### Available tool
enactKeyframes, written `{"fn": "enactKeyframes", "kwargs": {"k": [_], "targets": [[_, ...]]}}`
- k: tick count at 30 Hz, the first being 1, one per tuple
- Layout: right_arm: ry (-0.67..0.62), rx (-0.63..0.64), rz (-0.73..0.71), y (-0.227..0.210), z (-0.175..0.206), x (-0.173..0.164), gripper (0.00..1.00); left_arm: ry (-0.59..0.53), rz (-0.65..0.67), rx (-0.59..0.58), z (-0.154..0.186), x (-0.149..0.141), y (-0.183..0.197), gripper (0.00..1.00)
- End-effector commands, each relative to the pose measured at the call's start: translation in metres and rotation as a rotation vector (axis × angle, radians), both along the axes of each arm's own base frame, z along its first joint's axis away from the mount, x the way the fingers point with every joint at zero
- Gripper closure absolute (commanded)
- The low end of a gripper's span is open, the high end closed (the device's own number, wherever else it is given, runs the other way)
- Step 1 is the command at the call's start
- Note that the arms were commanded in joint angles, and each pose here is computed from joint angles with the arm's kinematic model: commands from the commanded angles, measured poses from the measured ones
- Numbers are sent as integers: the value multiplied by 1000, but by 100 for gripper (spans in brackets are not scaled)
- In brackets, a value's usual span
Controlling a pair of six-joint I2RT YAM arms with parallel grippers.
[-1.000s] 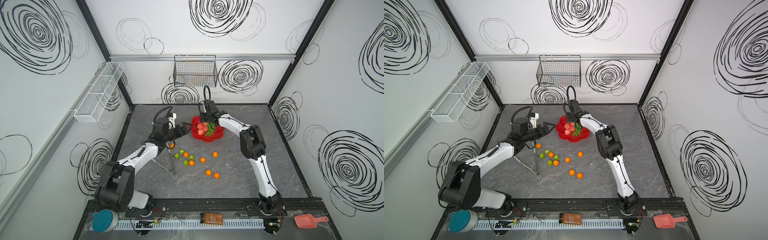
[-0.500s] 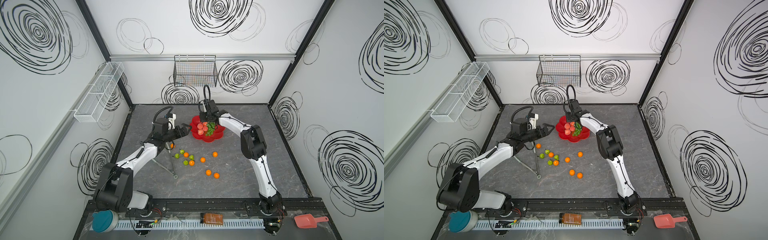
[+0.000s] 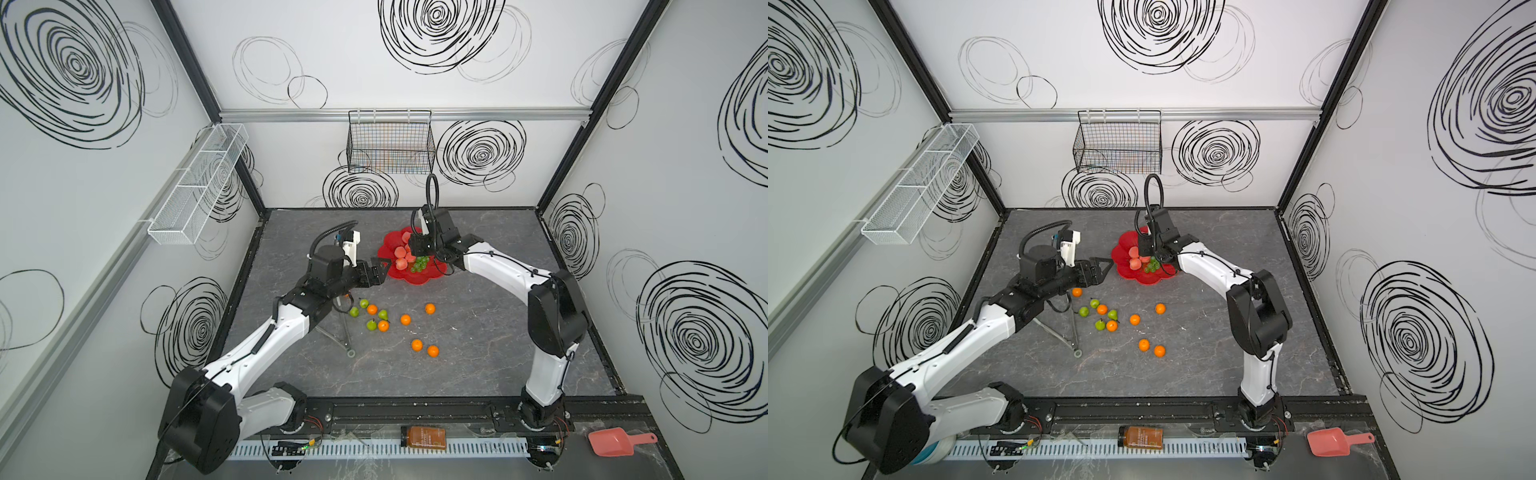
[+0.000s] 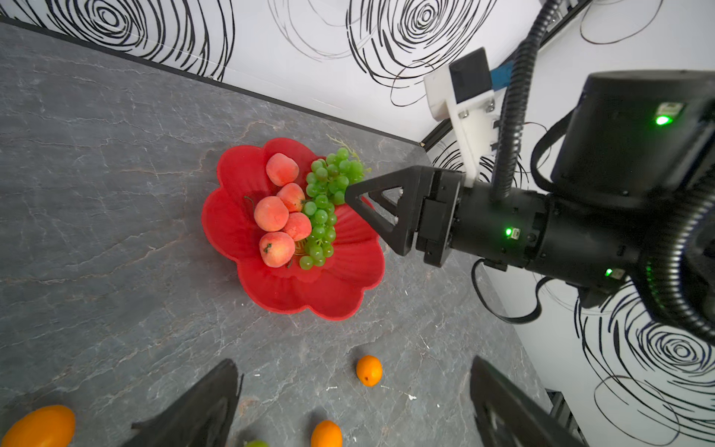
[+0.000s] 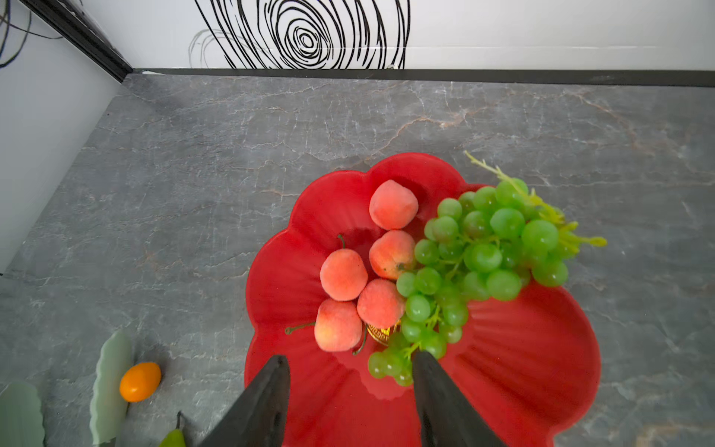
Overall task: Arrange fruit in a fruit bowl
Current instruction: Place the fruit in the fruit bowl.
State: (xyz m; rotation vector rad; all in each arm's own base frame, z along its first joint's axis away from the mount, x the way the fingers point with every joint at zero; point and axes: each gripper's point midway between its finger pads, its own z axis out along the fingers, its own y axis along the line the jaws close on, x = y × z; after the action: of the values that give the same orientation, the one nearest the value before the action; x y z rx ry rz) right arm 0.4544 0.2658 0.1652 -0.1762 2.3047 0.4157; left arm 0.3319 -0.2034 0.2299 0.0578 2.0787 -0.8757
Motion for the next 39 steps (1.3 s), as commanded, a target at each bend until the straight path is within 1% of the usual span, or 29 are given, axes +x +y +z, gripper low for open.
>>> {"fn": "enactKeyframes", "kwargs": {"k": [1, 5, 10, 19, 23, 25, 28, 31, 39], "targets": [[-13, 34, -39, -8, 6, -18, 44, -15, 15, 51, -4, -18, -2, 4], [4, 28, -36, -16, 1, -54, 44, 7, -15, 62, -10, -46, -12, 4], [74, -7, -42, -31, -15, -98, 44, 63, -61, 52, -31, -81, -23, 4], [347, -82, -31, -57, -75, -190, 46, 175, -162, 79, -75, -143, -41, 4], [434, -95, 12, -51, -90, -227, 48, 207, -220, 110, -90, -168, -51, 4], [464, -98, 28, -48, -94, -240, 48, 211, -237, 120, -94, -177, -54, 4], [489, -108, 51, -44, -100, -253, 47, 222, -254, 120, -100, -186, -57, 4], [507, -113, 73, -41, -106, -261, 47, 233, -254, 114, -105, -189, -58, 4], [545, -150, 137, -33, -119, -275, 48, 224, -225, 113, -103, -186, -53, 4]]}}
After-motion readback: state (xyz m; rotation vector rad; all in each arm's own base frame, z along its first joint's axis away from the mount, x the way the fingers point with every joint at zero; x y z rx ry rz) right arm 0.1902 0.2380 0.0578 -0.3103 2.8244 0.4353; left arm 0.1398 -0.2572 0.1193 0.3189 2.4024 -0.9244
